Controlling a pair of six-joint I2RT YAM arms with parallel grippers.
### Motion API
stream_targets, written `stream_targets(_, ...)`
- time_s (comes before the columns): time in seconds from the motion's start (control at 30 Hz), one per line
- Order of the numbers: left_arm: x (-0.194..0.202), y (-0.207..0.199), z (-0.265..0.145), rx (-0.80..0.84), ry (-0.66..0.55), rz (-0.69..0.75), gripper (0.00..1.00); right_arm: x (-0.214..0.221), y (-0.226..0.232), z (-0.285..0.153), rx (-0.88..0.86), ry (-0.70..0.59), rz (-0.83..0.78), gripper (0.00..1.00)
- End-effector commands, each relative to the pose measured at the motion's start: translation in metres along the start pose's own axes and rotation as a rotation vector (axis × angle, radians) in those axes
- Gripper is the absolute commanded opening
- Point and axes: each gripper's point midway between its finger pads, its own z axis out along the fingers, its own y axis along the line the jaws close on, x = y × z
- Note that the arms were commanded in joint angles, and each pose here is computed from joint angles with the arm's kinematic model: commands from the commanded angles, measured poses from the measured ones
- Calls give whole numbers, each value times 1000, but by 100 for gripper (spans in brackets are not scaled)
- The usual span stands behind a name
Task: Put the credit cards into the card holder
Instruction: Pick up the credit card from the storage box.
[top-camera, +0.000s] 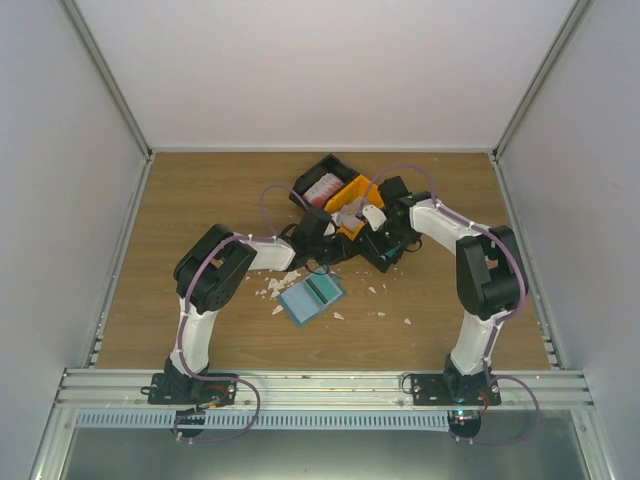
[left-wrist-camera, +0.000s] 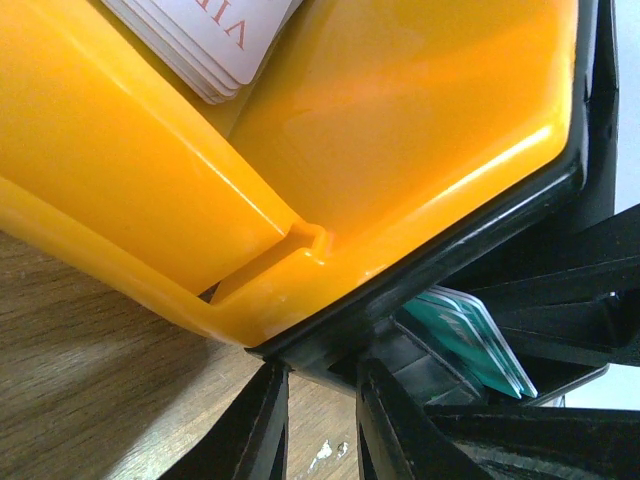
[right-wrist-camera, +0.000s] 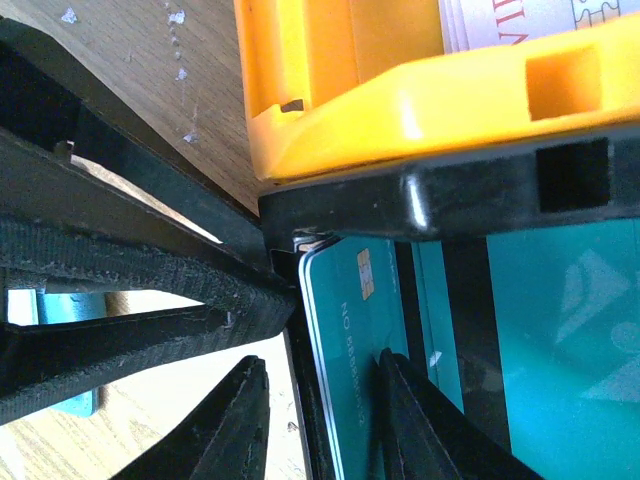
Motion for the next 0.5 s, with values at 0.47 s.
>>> stream_targets(0.47,-9,19,3,-56,-48,9,21,2,24,-13,-42,-14,-24,28)
